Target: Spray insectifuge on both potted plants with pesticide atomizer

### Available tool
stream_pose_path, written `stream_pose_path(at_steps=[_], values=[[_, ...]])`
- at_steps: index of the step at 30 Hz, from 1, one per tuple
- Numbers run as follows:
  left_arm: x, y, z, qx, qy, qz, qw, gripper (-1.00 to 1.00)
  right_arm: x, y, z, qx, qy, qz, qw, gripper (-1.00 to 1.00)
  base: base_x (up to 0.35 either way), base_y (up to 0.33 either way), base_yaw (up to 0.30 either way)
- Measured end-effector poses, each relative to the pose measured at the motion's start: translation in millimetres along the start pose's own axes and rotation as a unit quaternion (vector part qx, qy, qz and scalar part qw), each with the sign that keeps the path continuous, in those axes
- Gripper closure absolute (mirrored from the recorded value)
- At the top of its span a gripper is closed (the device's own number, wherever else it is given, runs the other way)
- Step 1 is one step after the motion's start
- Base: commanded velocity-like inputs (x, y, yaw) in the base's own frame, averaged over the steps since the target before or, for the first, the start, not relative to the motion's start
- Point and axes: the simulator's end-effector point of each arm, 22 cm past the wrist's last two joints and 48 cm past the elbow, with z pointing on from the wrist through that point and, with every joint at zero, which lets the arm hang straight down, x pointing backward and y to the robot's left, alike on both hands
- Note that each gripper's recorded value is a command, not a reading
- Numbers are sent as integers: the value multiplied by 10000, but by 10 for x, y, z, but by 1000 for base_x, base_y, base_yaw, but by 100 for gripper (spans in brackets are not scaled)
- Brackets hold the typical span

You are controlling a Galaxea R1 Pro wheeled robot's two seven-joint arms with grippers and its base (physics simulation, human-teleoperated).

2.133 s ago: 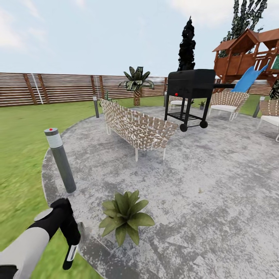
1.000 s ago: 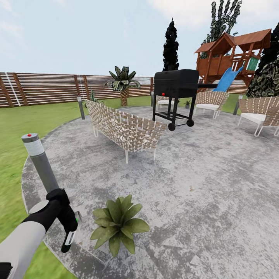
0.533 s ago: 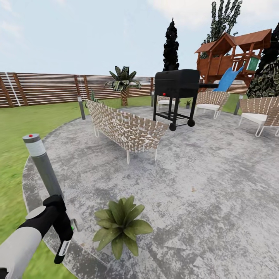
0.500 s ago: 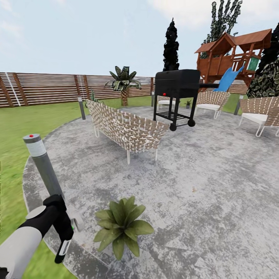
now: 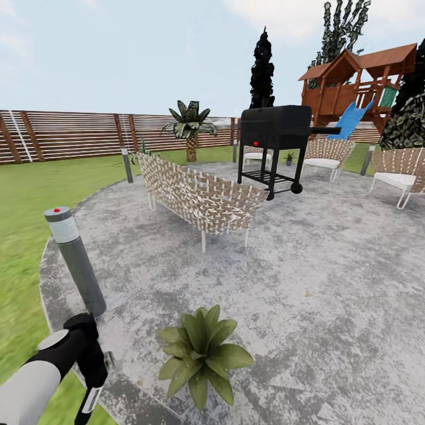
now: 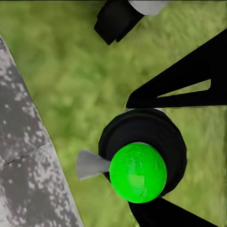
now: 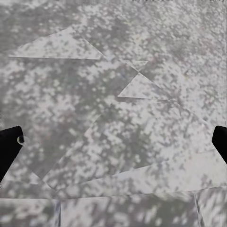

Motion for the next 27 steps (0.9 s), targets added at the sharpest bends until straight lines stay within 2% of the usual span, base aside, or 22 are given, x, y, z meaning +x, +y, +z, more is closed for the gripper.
stream_pose_path(at_steps=[2, 6, 8, 11, 13, 16, 18, 20, 24, 27], values=[[88, 40, 124, -197, 63, -26, 9998, 100, -3, 0, 0, 3, -5, 4, 10000, -100, 2, 4, -222], [44, 39, 166, -282, -5, -46, 9996, 100, -9, -8, 2, 15, -10, 14, 10000, -100, 0, 1, -287], [-108, -54, 180, -233, -92, 37, 9997, 100, -10, -13, 3, 20, -11, 18, 10000, -100, 0, 0, -298], [-499, -300, 195, -112, -287, 280, 9991, 100, -5, -16, 2, 22, -5, 16, 10000, -100, 0, 0, -299], [-565, -344, 197, -98, -306, 337, 9989, 100, -5, -14, 2, 20, -5, 14, 10000, -100, 0, 0, -184], [-451, -347, 257, -52, -219, 335, 9992, 100, -5, -10, 1, 16, -4, 14, 10000, -100, 0, 0, -38], [-212, -244, 303, -34, -127, 383, 9992, 100, -5, -7, 1, 12, -6, 7, 10000, -100, 0, 0, -5], [124, -177, 389, 91, 63, 300, 9995, 100, -5, -5, 1, 10, -6, 4, 10000, -100, 0, 0, -1], [509, -175, 515, 264, 350, 115, 9990, 100, -5, -7, 1, 12, -6, 7, 10000, -100, 0, 0, 0], [535, -159, 536, 226, 367, 96, 9990, 100, -5, -8, 1, 13, -6, 8, 10000, -100, 0, 0, 0]])
